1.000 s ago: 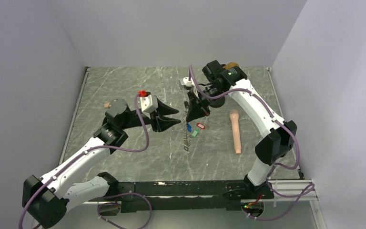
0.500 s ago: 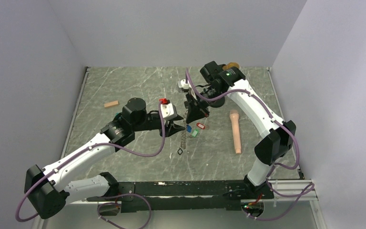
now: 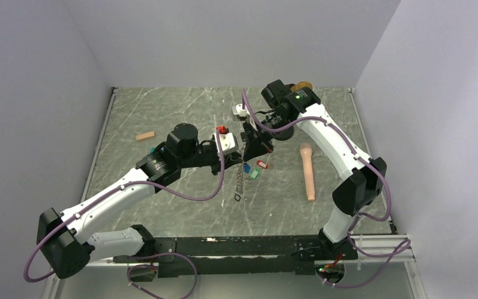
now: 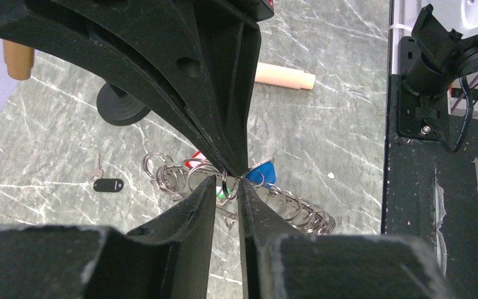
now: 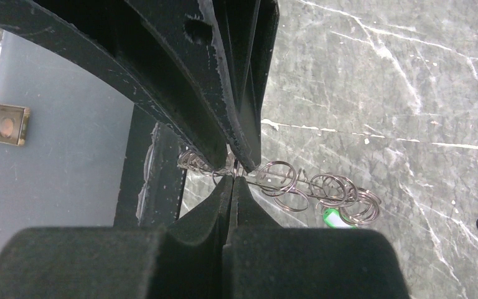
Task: Put the keys on the keyring
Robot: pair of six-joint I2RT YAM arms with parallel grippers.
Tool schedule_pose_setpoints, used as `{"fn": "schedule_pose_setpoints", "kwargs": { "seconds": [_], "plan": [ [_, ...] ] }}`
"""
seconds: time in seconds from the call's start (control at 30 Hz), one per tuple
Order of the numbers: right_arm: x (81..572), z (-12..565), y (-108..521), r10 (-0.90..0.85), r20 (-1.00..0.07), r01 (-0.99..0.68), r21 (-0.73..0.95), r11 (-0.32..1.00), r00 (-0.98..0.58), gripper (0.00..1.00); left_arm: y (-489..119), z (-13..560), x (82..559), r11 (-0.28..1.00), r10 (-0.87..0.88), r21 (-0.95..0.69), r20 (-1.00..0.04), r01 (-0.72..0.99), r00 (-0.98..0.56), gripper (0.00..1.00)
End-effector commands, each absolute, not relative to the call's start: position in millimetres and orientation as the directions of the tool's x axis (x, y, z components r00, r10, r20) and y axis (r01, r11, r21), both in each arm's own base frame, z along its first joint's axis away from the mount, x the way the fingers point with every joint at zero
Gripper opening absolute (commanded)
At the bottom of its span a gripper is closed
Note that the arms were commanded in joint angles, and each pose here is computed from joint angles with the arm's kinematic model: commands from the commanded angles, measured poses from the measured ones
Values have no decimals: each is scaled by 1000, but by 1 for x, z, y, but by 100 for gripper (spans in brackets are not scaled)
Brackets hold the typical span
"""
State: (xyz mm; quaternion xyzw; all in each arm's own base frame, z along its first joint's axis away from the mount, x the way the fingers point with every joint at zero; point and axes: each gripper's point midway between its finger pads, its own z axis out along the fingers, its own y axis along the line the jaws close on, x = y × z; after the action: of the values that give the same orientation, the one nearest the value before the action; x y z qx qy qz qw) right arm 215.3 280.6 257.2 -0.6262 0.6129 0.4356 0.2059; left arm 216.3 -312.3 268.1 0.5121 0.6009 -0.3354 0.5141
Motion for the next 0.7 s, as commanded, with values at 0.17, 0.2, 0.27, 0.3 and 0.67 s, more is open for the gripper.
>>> {"fn": "schedule_pose_setpoints", "kwargs": {
  "seconds": [0.17, 0.2, 0.27, 0.3, 0.67],
  "plan": [
    [211, 276, 285, -544, -833, -950, 242, -197, -99, 0, -317, 285, 218, 242, 262, 156, -961, 958, 91, 22],
    [211, 276, 284, -546, -832, -949, 245, -196, -102, 0, -317, 286, 219, 243, 257, 157, -962, 957, 92, 22],
    [210, 276, 285, -545, -832, -949, 244, -200, -99, 0, -317, 287, 218, 244, 252, 155, -963, 957, 92, 21],
    [210, 275, 285, -546, -832, -948, 247, -201, -100, 0, -318, 287, 218, 243, 251, 155, -964, 958, 92, 21],
    [208, 274, 286, -549, -830, -947, 247, -206, -97, 0, -322, 285, 218, 244, 246, 140, -966, 959, 79, 17]
  ]
}}
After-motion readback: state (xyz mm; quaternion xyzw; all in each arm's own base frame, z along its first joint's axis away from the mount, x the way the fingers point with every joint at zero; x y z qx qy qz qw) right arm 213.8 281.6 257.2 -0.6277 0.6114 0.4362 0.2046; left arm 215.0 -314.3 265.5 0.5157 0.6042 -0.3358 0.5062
